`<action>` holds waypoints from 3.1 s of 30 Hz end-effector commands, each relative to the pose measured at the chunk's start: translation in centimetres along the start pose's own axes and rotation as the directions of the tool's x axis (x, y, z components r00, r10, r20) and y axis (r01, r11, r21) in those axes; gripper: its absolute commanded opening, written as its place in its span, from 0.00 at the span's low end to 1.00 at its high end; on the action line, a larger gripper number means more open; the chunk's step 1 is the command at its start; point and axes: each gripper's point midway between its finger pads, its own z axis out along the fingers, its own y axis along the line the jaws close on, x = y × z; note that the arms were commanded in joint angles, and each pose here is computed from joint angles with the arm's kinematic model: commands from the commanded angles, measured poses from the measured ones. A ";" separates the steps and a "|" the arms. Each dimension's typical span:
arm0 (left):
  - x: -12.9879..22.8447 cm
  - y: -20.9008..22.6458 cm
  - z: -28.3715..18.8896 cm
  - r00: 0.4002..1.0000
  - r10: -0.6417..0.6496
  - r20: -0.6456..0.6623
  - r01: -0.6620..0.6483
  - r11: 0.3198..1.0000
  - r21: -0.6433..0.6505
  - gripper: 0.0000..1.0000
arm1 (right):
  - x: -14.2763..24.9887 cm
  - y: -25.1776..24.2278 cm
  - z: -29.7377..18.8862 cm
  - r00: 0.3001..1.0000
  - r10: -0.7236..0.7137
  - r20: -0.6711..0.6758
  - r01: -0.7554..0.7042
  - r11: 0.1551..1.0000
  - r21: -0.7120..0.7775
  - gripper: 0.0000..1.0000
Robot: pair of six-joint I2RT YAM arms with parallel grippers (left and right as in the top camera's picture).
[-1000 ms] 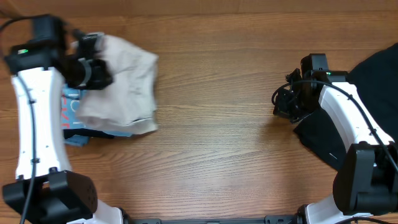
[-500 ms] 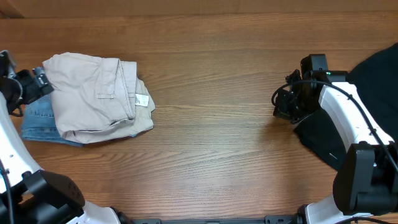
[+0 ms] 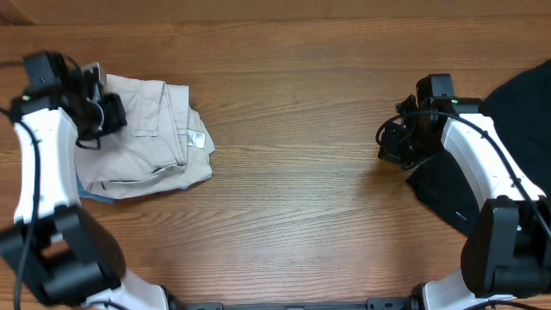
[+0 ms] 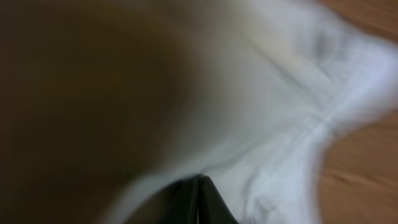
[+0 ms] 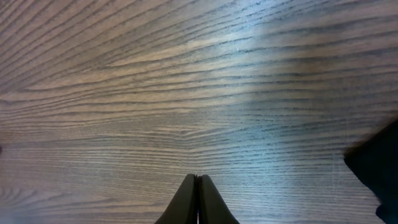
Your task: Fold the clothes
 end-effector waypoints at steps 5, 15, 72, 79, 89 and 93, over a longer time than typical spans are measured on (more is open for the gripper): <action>3.0 7.7 7.6 0.976 -0.194 -0.103 0.187 0.980 -0.074 0.04 | -0.4 0.8 -1.2 0.999 -0.010 0.030 0.011 1.000 -0.014 0.04; -5.2 -0.1 -3.9 0.997 -0.049 0.060 0.032 0.966 0.255 0.32 | -1.5 1.0 -4.4 0.993 -0.009 0.120 0.012 0.999 -0.031 0.08; 2.2 -13.0 -35.4 0.683 0.155 0.714 -0.090 0.988 -0.128 1.00 | 12.5 1.8 -17.7 0.158 -0.270 0.950 0.467 0.868 0.169 1.00; 5.3 -12.5 -42.7 0.461 0.083 0.883 -0.093 0.995 -0.045 1.00 | 10.9 1.3 -14.3 0.182 -0.270 0.945 0.481 0.863 0.155 1.00; 6.1 -10.8 -38.0 0.247 0.009 0.969 -0.069 0.998 0.009 1.00 | 9.8 1.5 -9.6 0.172 -0.273 0.946 0.558 0.819 0.135 1.00; 6.3 -9.5 -32.9 0.231 0.005 0.973 -0.029 1.000 0.002 1.00 | 9.9 1.7 -9.5 0.172 -0.275 0.946 0.566 0.813 0.134 1.00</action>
